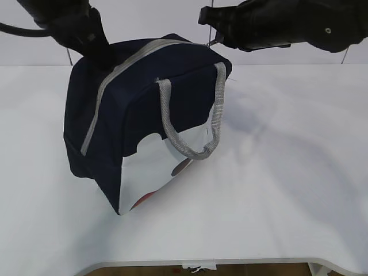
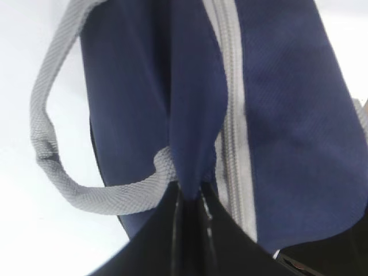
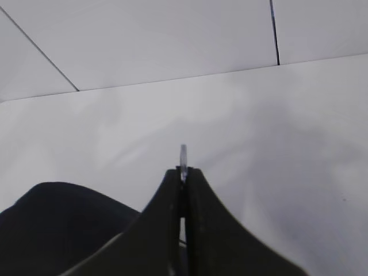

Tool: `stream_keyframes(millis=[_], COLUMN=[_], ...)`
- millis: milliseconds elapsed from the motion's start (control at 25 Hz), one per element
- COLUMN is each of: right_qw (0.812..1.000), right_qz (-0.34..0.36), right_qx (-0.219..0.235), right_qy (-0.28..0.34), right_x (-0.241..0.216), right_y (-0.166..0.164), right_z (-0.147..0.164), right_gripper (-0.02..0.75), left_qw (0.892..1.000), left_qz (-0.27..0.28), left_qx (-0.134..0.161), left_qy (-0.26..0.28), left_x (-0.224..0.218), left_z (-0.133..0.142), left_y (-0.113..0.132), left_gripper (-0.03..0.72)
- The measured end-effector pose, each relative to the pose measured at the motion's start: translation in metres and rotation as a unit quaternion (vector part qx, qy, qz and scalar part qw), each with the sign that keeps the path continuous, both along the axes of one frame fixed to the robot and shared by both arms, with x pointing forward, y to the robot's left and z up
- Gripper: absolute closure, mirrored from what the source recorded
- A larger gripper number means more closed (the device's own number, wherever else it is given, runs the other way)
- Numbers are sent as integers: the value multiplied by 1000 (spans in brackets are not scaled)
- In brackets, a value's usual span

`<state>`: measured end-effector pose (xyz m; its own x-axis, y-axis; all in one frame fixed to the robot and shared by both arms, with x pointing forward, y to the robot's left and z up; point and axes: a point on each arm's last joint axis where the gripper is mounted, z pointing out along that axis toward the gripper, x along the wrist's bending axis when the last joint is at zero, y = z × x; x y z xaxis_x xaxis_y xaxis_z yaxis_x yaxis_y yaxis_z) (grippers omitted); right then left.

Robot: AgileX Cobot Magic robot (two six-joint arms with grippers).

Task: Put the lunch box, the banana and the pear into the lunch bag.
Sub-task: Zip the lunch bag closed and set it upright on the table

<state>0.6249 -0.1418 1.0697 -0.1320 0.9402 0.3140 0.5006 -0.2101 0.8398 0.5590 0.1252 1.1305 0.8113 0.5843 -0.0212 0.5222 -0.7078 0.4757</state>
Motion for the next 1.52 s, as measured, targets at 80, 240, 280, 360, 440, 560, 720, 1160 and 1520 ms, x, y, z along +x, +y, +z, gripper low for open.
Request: stream_keyframes(millis=[80,240,280,360,440,560,720,1160,1520], right_qw=[1000,1000,999,999,999,999,999,998,998], right_qz=[-4,-14,-15,-17,-19,-19,-16,-3,-2], right_qx=[1,0,0,1,4,10,28,57,58], right_qy=[6,26,29,36,42,42,33,12,9], right_x=[3,11,12,14,15,16,17,18,19], right_y=[-1,-3,-3,-3,-2,-2,-1,3,4], right_z=[-5,-21,-24,-30,-33,-34,-32,-27,-27], right_gripper=[737,737,737,737,737,737,737,737,737], left_qw=[1000,1000,1000,1000,1000,1000,1000,994,990], left_qz=[1,2,2,2,1,1,26,70,82], left_qx=[1,-2,-1,-1,2,2,-2,-61,-101], left_qy=[1,-7,-8,-7,-5,-4,9,-50,-57], left_x=[0,-5,-5,-5,-5,-6,-6,5,54], left_z=[0,8,8,7,7,7,7,28,-12], left_y=[0,3,3,3,3,3,4,-1,-28], left_gripper=[687,687,687,687,687,687,651,317,316])
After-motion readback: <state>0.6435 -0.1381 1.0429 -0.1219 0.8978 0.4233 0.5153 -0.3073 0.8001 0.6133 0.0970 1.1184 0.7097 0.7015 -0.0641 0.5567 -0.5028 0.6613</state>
